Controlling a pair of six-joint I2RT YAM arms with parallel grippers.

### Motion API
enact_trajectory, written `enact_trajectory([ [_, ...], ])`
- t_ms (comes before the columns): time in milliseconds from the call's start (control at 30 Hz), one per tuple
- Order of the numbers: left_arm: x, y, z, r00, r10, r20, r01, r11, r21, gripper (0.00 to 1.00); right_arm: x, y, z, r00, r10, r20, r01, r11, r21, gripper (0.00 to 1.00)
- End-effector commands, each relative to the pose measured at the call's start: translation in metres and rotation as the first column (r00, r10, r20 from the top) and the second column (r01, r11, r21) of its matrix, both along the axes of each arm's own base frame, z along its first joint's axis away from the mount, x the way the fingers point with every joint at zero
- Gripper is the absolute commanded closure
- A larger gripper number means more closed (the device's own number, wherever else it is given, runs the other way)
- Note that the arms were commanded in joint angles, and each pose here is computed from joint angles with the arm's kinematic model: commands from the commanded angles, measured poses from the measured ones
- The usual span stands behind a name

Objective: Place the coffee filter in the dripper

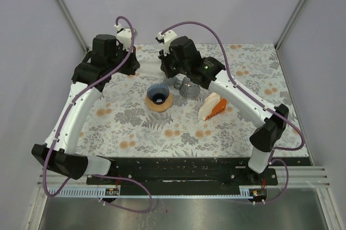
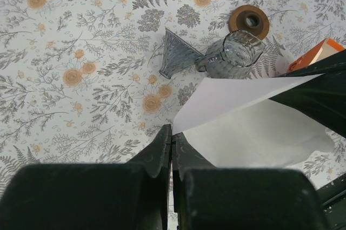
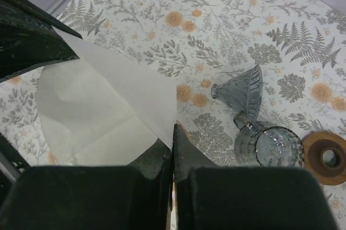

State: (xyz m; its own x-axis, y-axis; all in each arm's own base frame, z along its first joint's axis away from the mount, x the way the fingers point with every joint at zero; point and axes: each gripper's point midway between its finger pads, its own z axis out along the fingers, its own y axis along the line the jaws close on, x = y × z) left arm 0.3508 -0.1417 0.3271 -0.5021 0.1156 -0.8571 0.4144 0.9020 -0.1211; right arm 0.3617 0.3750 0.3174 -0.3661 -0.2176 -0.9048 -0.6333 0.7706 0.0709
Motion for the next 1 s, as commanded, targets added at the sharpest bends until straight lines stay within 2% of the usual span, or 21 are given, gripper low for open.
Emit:
enact_trajectory([
  [0, -0.011, 0.018, 0.008, 0.999, 0.004, 0.039, -0.006, 0.997, 0.072, 1.0, -0.015, -0.009, 0.006, 0.995, 0.047, -0.093, -0.048, 0.999, -0.003, 1.0],
  [367, -0.039, 0.003, -0.025, 0.989, -0.116, -0.095, 0.126, 0.987, 0.1, 1.0, -0.051, -0.016, -0.038, 0.918, 0.115, -0.379, -0.159, 0.983, -0.086, 1.0],
  [600, -0.042, -0.006, -0.052, 0.97, -0.146, -0.195, 0.167, 0.981, 0.1, 1.0, -0.051, -0.017, -0.063, 0.882, 0.091, -0.462, -0.175, 0.974, -0.143, 1.0],
  [700, -0.042, -0.008, -0.058, 0.965, -0.153, -0.211, 0.177, 0.979, 0.098, 0.98, -0.048, -0.018, -0.068, 0.882, 0.08, -0.465, -0.171, 0.973, -0.157, 0.95],
  [800, -0.041, -0.012, -0.064, 0.959, -0.164, -0.233, 0.189, 0.978, 0.09, 0.97, -0.045, -0.017, -0.073, 0.882, 0.073, -0.466, -0.168, 0.972, -0.166, 0.83],
  [967, -0.036, -0.016, -0.076, 0.948, -0.17, -0.27, 0.198, 0.977, 0.08, 0.97, -0.039, -0.013, -0.067, 0.893, 0.081, -0.442, -0.166, 0.973, -0.158, 0.68],
])
